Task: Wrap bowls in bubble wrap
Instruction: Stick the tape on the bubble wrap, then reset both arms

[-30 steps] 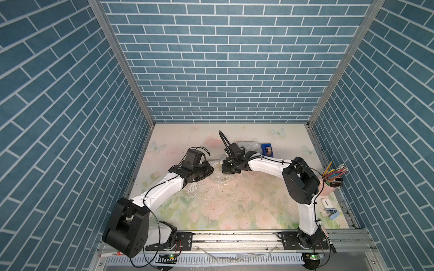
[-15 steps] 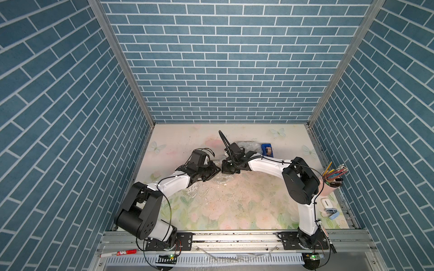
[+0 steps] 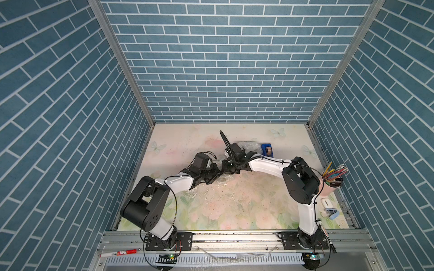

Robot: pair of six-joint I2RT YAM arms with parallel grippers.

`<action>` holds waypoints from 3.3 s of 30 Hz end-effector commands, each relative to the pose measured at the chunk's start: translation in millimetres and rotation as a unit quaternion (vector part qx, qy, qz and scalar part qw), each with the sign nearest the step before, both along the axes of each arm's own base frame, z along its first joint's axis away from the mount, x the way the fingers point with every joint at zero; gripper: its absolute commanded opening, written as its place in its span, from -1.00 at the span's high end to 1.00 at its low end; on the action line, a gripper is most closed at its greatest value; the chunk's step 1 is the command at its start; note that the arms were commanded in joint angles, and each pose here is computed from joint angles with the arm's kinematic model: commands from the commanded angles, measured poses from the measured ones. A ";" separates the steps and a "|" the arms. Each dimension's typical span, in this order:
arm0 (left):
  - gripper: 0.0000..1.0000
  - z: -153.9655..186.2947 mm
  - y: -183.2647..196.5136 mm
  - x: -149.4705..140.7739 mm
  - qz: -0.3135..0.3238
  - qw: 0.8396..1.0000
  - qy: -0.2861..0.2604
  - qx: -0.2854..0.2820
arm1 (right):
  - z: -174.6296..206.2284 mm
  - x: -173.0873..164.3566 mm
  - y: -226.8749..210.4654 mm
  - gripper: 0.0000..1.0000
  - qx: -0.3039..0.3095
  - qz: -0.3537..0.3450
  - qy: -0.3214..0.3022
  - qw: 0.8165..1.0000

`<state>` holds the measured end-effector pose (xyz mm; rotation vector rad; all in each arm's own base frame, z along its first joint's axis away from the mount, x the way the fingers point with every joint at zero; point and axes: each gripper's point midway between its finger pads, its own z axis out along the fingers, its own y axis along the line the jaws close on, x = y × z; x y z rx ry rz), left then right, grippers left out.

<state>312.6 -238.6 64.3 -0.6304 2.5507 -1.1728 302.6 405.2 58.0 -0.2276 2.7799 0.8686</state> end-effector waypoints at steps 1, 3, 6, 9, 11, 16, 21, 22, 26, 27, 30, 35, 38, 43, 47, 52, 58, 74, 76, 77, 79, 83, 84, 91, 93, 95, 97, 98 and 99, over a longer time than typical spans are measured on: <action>0.99 -21.4 3.9 -10.4 0.003 0.999 0.032 0.023 | 20.5 -1.4 1.9 0.86 0.029 -0.009 0.000 1.000; 1.00 -31.7 10.0 -13.9 0.012 0.998 0.043 0.037 | 25.0 -0.5 0.1 0.80 0.035 -0.012 -0.002 0.999; 1.00 -41.7 11.8 -16.0 0.015 0.997 0.054 0.044 | 35.7 1.3 -2.5 0.65 0.042 -0.014 -0.006 0.999; 1.00 -43.0 12.8 -15.4 0.018 0.997 0.056 0.046 | 52.5 5.2 -7.8 0.42 0.046 -0.018 -0.022 0.999; 1.00 -39.9 14.0 -14.5 0.018 0.997 0.053 0.050 | 64.4 9.8 -14.8 0.32 0.043 -0.022 -0.037 0.998; 1.00 -35.9 14.1 -12.5 0.012 0.997 0.048 0.055 | 85.3 11.6 -22.6 0.22 0.046 -0.018 -0.056 0.997; 1.00 -28.5 10.6 -7.7 0.011 0.998 0.039 0.048 | 67.2 -1.5 -9.7 0.51 0.064 0.008 -0.018 0.998; 1.00 -26.6 10.5 -7.3 0.010 0.998 0.037 0.048 | 63.9 -3.8 -6.3 0.54 0.067 0.013 -0.012 0.998; 1.00 -18.2 8.3 -3.3 0.004 0.998 0.030 0.050 | 54.9 -7.4 16.2 0.78 0.100 0.036 0.014 0.994; 1.00 -17.0 8.2 -3.0 0.005 0.998 0.031 0.050 | 48.6 -6.2 19.4 0.81 0.101 0.037 0.021 0.994; 1.00 -15.6 7.2 -2.4 -0.007 0.998 0.022 0.055 | 29.6 3.8 20.1 0.86 0.084 0.027 0.024 0.996; 1.00 -18.1 8.3 -4.2 -0.009 0.998 0.025 0.059 | 3.6 29.8 -1.3 0.90 0.063 -0.012 0.022 0.998; 1.00 -20.7 8.9 -5.3 -0.010 0.998 0.028 0.061 | 0.6 34.5 -7.9 0.90 0.057 -0.011 0.019 0.998; 1.00 -22.6 9.5 -6.2 -0.010 0.998 0.029 0.062 | 18.3 41.6 -5.2 0.75 0.060 -0.002 -0.001 0.998; 1.00 -23.1 10.1 -7.3 -0.011 0.997 0.030 0.065 | 26.3 54.0 0.4 0.73 0.059 0.006 -0.006 0.998; 1.00 -23.2 9.5 -8.3 -0.019 0.997 0.031 0.068 | 36.1 54.6 -1.5 0.66 0.056 0.004 -0.009 0.998; 0.39 23.2 4.4 2.7 -0.031 0.997 -0.015 0.063 | 63.2 40.0 -18.3 0.61 0.059 0.000 -0.032 0.998; -0.11 175.1 63.3 0.0 -0.030 0.963 -0.200 0.178 | 151.9 8.8 -129.2 0.53 -0.031 -0.073 -0.215 0.973; -0.18 198.0 102.4 5.7 0.005 0.935 -0.249 0.253 | 161.2 2.5 -173.2 0.53 -0.080 -0.114 -0.272 0.952; -0.22 205.4 125.3 9.3 0.032 0.914 -0.268 0.303 | 164.5 -1.5 -198.3 0.53 -0.106 -0.140 -0.301 0.937; -0.28 209.8 164.5 16.2 0.080 0.867 -0.294 0.395 | 163.5 -8.3 -235.0 0.34 -0.142 -0.168 -0.356 0.908; -0.40 194.6 233.8 19.6 0.189 0.772 -0.299 0.528 | 131.9 -23.2 -316.5 -0.94 -0.258 -0.253 -0.433 0.826; -0.67 190.2 248.1 20.9 0.205 0.760 -0.294 0.542 | 127.0 -28.1 -328.1 -0.96 -0.277 -0.250 -0.445 0.814; -0.99 118.7 315.6 21.8 0.234 0.743 -0.216 0.589 | 124.8 -23.9 -412.9 -0.97 -0.397 -0.381 -0.435 0.713; -0.99 89.7 320.6 19.6 0.222 0.747 -0.206 0.592 | 125.6 -10.3 -418.5 -0.97 -0.419 -0.371 -0.440 0.702; -0.99 66.2 318.5 17.6 0.202 0.754 -0.202 0.592 | 114.8 1.8 -428.0 -0.97 -0.432 -0.366 -0.422 0.708; -0.99 54.4 313.0 22.9 0.193 0.757 -0.220 0.584 | 99.7 14.4 -434.6 -0.97 -0.421 -0.367 -0.415 0.718; -0.99 50.5 311.3 27.5 0.196 0.759 -0.228 0.578 | 92.3 20.4 -436.6 -0.97 -0.411 -0.364 -0.422 0.721; -0.99 48.6 308.4 34.7 0.191 0.761 -0.240 0.571 | 82.9 24.2 -441.6 -0.97 -0.403 -0.367 -0.424 0.723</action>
